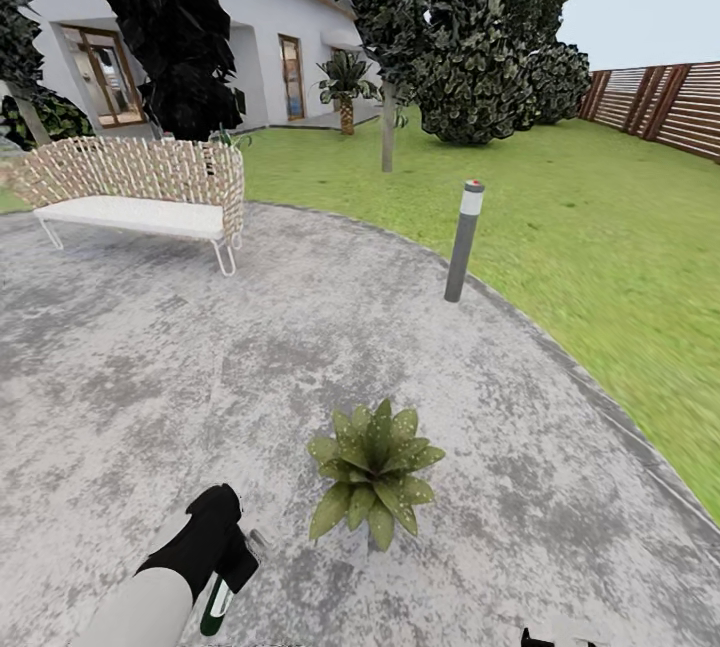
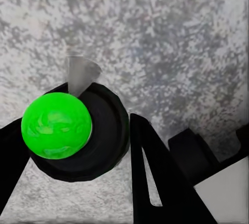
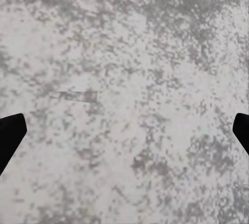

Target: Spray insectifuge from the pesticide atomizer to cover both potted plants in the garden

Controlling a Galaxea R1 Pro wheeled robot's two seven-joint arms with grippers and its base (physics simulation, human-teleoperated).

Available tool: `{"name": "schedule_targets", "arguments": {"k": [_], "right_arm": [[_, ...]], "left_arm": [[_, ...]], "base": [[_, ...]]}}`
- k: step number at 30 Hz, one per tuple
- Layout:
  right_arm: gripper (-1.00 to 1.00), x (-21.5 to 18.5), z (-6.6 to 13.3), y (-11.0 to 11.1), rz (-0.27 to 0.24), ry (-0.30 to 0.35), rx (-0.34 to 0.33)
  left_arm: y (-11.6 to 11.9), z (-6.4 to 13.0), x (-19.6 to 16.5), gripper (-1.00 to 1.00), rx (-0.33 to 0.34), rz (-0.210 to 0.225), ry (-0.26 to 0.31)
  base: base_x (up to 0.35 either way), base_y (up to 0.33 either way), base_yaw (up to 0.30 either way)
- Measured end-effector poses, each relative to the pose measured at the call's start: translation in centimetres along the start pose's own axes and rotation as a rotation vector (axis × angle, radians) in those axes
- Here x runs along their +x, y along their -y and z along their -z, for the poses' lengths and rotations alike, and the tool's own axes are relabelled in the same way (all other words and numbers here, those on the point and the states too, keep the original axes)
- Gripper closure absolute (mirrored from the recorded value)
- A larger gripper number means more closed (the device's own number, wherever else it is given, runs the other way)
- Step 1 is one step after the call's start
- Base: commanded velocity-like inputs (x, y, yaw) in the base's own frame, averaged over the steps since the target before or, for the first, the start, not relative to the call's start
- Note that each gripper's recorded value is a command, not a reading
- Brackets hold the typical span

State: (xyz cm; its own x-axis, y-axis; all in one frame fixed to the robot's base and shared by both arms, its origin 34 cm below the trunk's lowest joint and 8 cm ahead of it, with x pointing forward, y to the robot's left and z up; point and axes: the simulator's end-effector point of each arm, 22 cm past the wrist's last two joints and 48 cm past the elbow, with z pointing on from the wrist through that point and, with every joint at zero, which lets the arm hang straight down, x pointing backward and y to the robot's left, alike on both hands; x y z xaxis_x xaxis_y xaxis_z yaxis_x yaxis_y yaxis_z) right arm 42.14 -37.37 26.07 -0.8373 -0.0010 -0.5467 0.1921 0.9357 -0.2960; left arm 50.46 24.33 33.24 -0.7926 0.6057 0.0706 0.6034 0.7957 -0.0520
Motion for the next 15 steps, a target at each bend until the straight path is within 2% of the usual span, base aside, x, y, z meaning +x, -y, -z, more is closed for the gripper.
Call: {"name": "schedule_targets", "arguments": {"k": [5,12,15], "right_arm": [[-1.00,0.00,0.00,0.02,0.000,0.000,0.000],[-1.00,-0.03,-0.04,0.19,0.000,0.001,0.003],[-1.00,-0.05,-0.07,0.26,0.001,0.001,0.004]], "left_arm": [[0.30,-0.31,0.43,1.00,0.005,-0.003,-0.008],[0.27,-0.33,0.50,1.00,0.006,-0.002,-0.008],[-0.15,-0.20,0.49,1.00,-0.001,0.002,-0.004]], "base": [[0.000,0.000,0.205],[0.000,0.000,0.015],[-0.195,-0.047,0.000]]}}
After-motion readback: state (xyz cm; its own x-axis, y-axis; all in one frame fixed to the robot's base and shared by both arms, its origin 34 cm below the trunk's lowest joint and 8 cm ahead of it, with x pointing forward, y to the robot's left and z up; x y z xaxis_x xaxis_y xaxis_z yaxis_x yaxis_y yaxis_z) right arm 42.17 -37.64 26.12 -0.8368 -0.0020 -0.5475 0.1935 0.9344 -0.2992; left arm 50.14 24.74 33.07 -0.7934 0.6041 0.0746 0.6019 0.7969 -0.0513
